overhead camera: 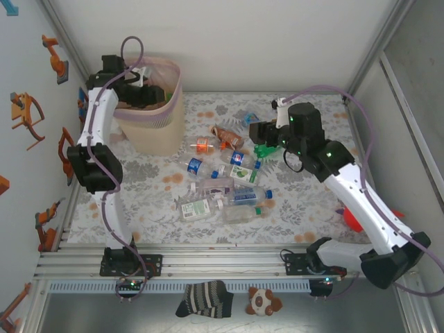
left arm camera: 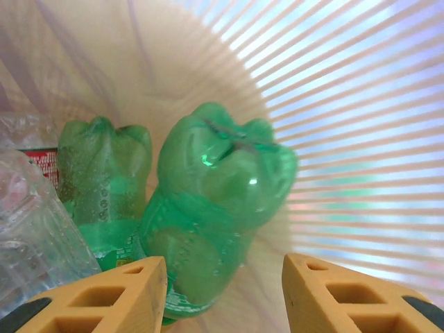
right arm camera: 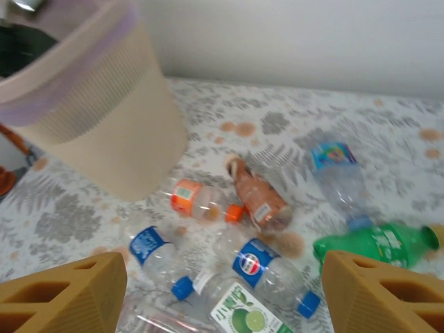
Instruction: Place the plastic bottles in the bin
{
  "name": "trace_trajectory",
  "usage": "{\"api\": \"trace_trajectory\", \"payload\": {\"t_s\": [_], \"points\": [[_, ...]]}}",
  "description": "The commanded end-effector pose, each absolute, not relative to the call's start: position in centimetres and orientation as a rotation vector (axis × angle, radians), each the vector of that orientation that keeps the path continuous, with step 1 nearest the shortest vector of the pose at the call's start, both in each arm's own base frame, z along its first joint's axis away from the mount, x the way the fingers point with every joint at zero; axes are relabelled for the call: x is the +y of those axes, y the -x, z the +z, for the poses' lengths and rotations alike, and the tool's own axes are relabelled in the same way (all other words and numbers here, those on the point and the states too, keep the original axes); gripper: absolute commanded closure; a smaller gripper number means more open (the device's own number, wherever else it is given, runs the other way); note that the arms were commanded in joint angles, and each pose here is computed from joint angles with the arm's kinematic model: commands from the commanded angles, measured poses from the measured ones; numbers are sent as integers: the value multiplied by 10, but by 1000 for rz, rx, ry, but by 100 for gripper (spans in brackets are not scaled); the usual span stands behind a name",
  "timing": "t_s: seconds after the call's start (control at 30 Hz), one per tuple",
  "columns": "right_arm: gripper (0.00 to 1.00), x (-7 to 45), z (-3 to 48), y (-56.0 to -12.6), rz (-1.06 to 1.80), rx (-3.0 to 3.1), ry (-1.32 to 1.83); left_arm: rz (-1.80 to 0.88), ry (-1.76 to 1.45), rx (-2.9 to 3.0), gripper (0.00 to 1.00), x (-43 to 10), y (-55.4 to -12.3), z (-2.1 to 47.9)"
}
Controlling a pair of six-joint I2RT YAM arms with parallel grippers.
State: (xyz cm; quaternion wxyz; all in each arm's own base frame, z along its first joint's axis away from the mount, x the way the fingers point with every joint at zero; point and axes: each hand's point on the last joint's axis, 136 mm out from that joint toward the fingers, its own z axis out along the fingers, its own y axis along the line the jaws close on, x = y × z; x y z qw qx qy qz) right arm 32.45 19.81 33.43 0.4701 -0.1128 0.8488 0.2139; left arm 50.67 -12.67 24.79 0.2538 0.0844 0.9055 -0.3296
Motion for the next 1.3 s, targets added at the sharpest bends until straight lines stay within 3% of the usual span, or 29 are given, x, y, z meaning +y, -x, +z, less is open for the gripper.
{"api": "trace_trajectory", "payload": {"t_s": [0.0,0.4,0.83,1.27], "points": [[27,182,318,-342,536,2162,75,-922,-254,2356,53,-130,-493,297],[27,142,231,-412,522,2265,-261,-904,-236,2165,49,-128,-457,340],[24,87,156,-449,410,2357,-573,-912,-273,1915,45,-131,-390,376],[19,99,96,-479,597,2431,-717,-908,-327,1787,44,-134,-360,419]]}}
